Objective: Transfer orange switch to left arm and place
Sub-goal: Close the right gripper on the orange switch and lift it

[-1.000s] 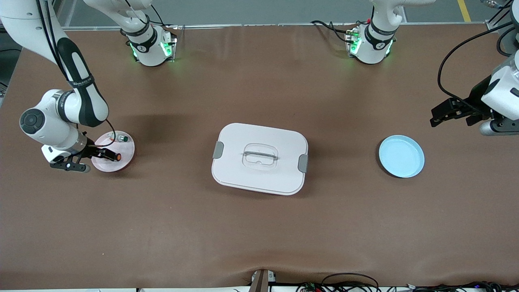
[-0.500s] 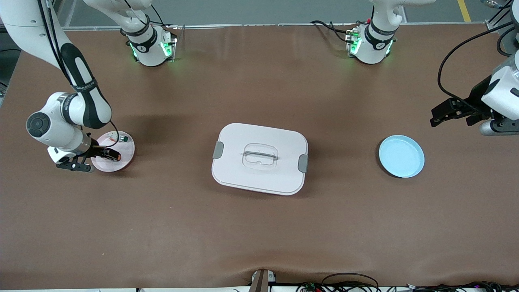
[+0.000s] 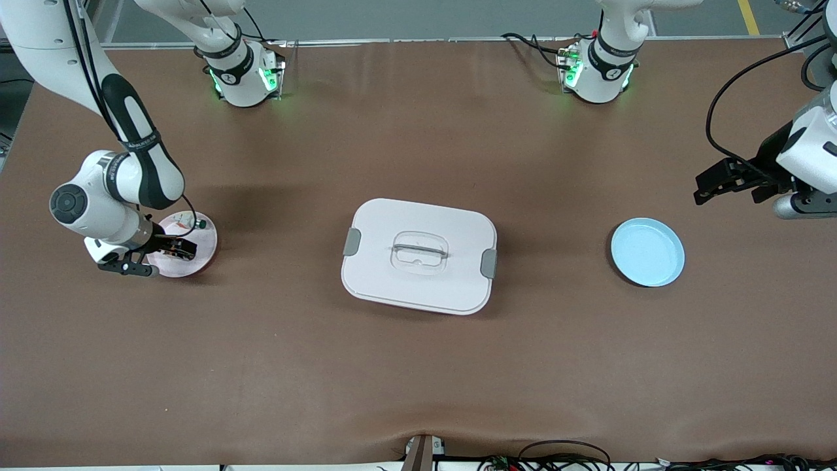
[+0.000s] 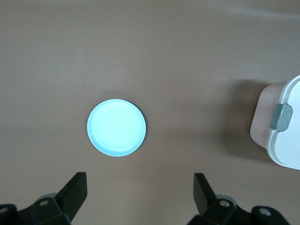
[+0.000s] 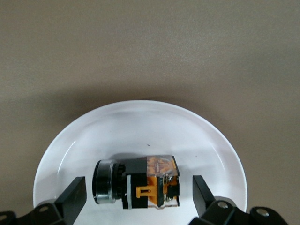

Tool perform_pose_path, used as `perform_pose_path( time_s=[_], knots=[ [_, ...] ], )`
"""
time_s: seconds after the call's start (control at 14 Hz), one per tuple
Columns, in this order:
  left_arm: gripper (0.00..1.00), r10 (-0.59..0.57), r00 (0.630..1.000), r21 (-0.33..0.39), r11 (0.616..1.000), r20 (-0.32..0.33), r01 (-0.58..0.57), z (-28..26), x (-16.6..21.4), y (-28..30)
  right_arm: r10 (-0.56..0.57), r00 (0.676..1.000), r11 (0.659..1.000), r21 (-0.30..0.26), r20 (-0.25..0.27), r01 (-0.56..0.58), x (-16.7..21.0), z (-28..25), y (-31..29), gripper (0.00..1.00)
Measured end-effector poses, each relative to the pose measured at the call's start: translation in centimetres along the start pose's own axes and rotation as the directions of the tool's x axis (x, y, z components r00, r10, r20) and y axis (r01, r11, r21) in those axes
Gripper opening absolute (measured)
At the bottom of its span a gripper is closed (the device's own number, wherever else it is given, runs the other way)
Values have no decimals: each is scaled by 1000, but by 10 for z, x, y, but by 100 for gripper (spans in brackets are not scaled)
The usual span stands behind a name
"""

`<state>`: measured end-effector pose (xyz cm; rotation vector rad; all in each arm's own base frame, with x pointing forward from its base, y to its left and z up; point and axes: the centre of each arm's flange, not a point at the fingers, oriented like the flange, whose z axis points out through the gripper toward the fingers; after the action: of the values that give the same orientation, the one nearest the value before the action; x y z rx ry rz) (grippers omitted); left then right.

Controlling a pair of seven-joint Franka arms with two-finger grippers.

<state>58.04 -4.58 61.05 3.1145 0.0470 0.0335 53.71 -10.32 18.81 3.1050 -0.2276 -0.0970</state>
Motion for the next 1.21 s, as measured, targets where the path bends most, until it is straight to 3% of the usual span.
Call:
perform_pose_path(
  time_s=[0.5, 0.64, 0.71, 1.07, 1.21],
  knots=[
    [100, 0, 1000, 0, 1000, 0, 0, 0, 0, 0, 1, 1000, 1000, 0, 7, -1, -1, 4, 0, 100],
    [100, 0, 1000, 0, 1000, 0, 0, 0, 0, 0, 0, 1000, 1000, 0, 5, 0, -1, 4, 0, 95],
    [100, 0, 1000, 0, 1000, 0, 0, 0, 0, 0, -1, 1000, 1000, 0, 3, 1, -1, 4, 0, 87],
    [100, 0, 1000, 0, 1000, 0, 0, 0, 0, 0, -45, 999, 999, -2, -21, 45, 2, 2, 2, 87],
    [100, 0, 1000, 0, 1000, 0, 0, 0, 0, 0, -67, 997, 998, -3, -26, 67, 3, 1, 7, 83]
  ],
)
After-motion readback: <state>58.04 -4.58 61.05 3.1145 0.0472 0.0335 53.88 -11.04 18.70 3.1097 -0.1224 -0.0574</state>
